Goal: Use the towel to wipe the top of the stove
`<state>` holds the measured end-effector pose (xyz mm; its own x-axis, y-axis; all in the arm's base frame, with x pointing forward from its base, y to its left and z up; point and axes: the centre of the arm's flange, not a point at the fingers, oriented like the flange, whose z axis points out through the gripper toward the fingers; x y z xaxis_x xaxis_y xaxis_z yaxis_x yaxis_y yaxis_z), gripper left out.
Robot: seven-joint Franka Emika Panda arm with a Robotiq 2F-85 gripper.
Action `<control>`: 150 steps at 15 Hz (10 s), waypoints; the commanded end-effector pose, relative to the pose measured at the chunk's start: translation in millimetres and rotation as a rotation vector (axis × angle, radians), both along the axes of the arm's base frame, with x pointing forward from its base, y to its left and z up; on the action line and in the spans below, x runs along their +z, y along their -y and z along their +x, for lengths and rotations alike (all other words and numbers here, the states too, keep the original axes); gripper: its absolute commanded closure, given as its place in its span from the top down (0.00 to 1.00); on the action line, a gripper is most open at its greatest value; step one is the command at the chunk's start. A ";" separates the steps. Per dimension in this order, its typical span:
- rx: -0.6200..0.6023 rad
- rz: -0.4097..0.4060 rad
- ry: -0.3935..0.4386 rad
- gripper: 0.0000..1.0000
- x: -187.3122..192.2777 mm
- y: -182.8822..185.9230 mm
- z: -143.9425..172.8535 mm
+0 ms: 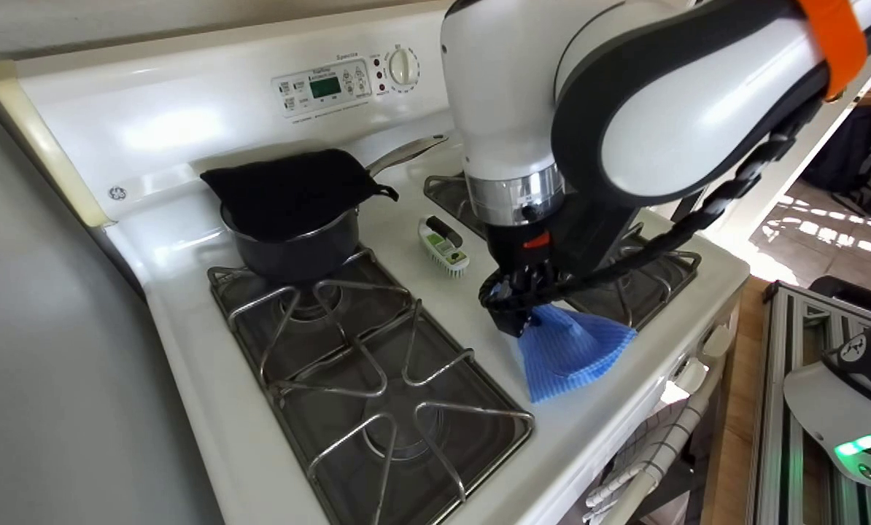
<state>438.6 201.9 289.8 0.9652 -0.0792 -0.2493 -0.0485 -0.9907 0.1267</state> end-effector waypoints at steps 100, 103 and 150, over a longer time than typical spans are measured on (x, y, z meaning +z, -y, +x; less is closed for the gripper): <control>-0.444 -0.207 0.699 0.01 249.3 337.0 292.5; -0.444 -0.208 0.695 0.01 245.6 337.1 293.8; -0.433 -0.195 0.600 0.00 217.7 319.3 273.0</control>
<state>712.0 -127.6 520.5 0.7874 -0.4692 0.3997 -0.5560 -0.8206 0.1320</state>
